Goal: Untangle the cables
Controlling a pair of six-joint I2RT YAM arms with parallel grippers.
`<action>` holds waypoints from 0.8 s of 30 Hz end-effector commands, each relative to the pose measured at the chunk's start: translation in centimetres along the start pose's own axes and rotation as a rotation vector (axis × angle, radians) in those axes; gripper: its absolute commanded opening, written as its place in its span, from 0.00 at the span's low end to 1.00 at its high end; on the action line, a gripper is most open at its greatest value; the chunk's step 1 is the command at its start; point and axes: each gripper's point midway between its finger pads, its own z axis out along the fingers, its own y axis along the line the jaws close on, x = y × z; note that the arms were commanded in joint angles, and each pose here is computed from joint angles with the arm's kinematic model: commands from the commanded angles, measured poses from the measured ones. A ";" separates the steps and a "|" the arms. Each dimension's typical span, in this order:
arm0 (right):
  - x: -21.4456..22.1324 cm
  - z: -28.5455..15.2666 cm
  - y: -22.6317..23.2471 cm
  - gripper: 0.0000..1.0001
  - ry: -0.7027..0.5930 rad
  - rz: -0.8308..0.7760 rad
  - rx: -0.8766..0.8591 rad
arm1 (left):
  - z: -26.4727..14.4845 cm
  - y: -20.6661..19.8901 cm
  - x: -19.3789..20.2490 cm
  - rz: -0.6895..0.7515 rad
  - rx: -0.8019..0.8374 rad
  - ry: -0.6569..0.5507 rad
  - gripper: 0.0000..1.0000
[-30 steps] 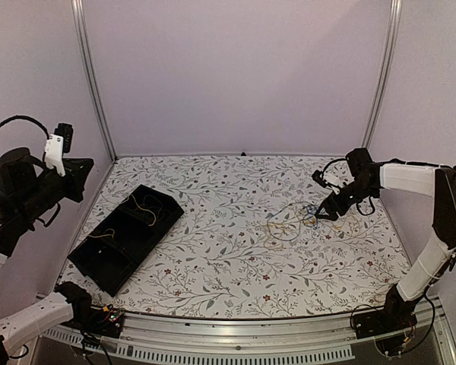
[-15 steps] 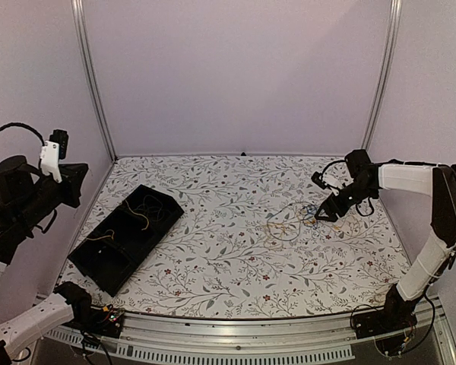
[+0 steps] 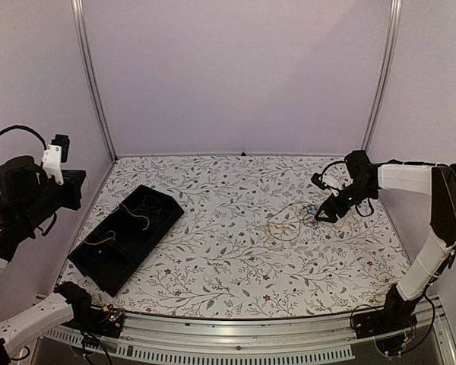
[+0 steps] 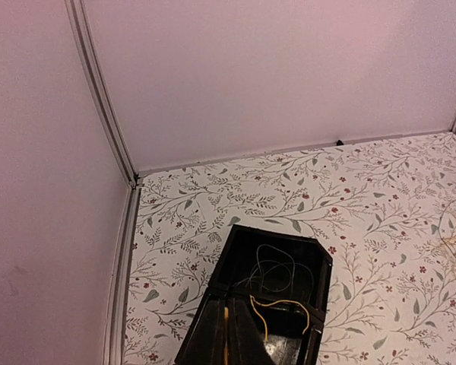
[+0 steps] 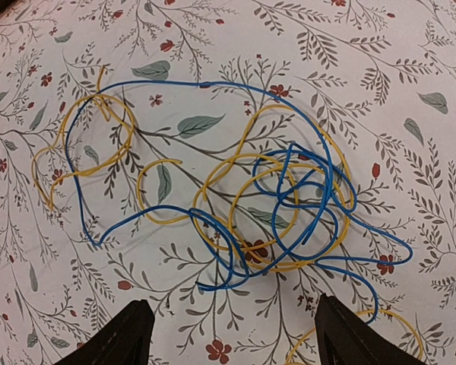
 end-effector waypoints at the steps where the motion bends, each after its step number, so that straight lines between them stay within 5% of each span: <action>1: 0.6 0.4 0.2 0.77 0.018 0.006 -0.022 | -0.7 1.1 -0.5 -0.029 -0.046 0.006 0.00; 12: 0.6 0.5 0.3 0.78 0.020 0.009 -0.031 | -1.2 0.5 -0.1 -0.092 -0.008 0.085 0.00; 24: 0.9 0.8 0.4 0.78 0.033 0.010 -0.041 | 2.6 -0.8 2.3 -0.111 -0.003 0.217 0.00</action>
